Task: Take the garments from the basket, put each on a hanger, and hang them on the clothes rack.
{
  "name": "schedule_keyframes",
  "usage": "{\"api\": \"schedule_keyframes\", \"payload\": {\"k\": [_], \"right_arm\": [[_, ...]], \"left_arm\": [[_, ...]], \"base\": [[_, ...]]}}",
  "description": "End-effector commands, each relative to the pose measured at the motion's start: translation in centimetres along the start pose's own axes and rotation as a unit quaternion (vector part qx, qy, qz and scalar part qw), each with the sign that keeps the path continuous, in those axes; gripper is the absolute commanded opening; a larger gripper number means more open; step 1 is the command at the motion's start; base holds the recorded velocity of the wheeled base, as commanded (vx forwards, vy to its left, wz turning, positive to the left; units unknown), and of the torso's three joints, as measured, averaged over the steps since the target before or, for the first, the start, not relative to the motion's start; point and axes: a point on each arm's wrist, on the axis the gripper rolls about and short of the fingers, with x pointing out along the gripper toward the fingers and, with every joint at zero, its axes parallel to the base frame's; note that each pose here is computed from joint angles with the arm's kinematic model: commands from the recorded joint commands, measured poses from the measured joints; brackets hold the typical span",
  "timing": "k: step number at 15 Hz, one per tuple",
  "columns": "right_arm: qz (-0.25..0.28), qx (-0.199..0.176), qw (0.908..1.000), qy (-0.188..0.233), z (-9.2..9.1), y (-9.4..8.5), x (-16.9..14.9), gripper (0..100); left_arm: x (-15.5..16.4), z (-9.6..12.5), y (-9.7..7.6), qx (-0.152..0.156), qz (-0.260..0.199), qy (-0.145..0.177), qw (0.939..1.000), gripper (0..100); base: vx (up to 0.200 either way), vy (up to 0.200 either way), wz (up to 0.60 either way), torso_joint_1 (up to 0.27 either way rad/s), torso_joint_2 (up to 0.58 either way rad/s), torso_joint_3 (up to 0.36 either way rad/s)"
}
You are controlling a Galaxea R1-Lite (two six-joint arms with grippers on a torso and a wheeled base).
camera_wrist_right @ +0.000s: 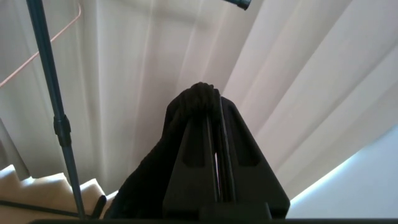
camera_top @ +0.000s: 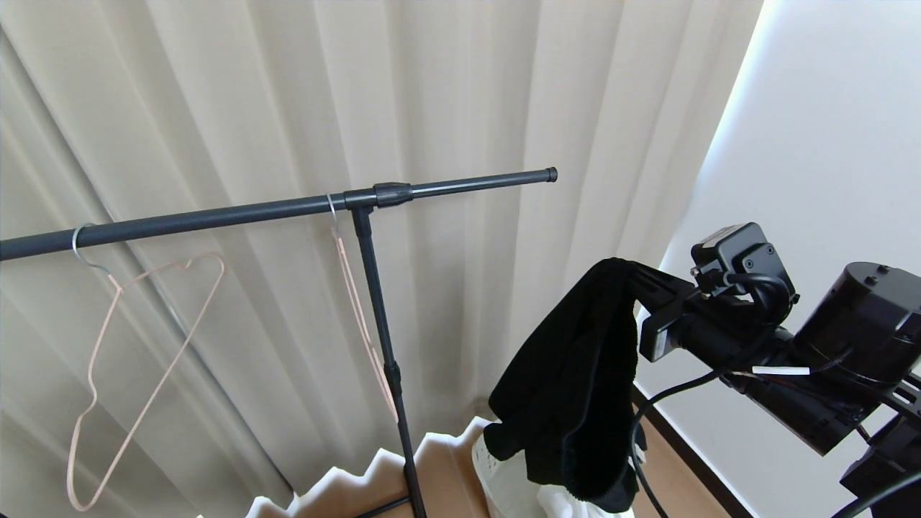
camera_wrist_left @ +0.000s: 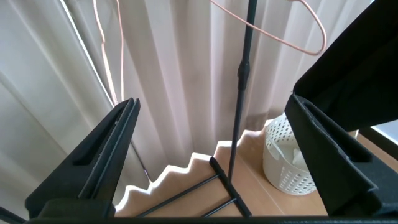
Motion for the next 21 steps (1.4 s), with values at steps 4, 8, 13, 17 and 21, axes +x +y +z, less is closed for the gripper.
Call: {"api": "schedule_keyframes", "payload": {"k": [4, 8, 13, 17, 21], "right_arm": [[0.001, 0.000, 1.0000, 0.002, -0.1, 0.1, 0.1, 0], [0.000, 0.000, 1.0000, 0.000, 0.0, 0.0, 0.0, 0], [-0.008, 0.002, 0.9997, -0.024, -0.6, 0.3, 0.9, 0], [-0.015, 0.001, 0.9987, -0.049, -1.1, 0.4, 1.4, 0], [-0.017, -0.007, 0.9988, -0.045, -1.2, 0.3, 1.2, 0]], "left_arm": [[0.0, 0.0, 0.0, 0.000, 0.001, 0.000, 1.0000, 100], [0.0, 0.0, 0.0, -0.001, 0.002, 0.000, 1.0000, 100], [0.0, 0.0, 0.0, 0.004, -0.001, 0.001, 1.0000, 100], [0.0, 0.0, 0.0, 0.004, -0.001, 0.000, 1.0000, 100], [0.0, 0.0, 0.0, 0.003, 0.000, 0.001, 1.0000, 100]], "base": [[0.000, 0.000, 0.00, 0.159, -0.36, -0.204], [0.000, 0.000, 0.00, 0.159, -0.35, -0.200], [0.000, 0.000, 0.00, 0.036, -0.08, -0.042], [-0.200, 0.000, 0.00, 0.013, 0.00, -0.004], [-0.200, 0.000, 0.00, -0.010, 0.00, 0.002]]}}
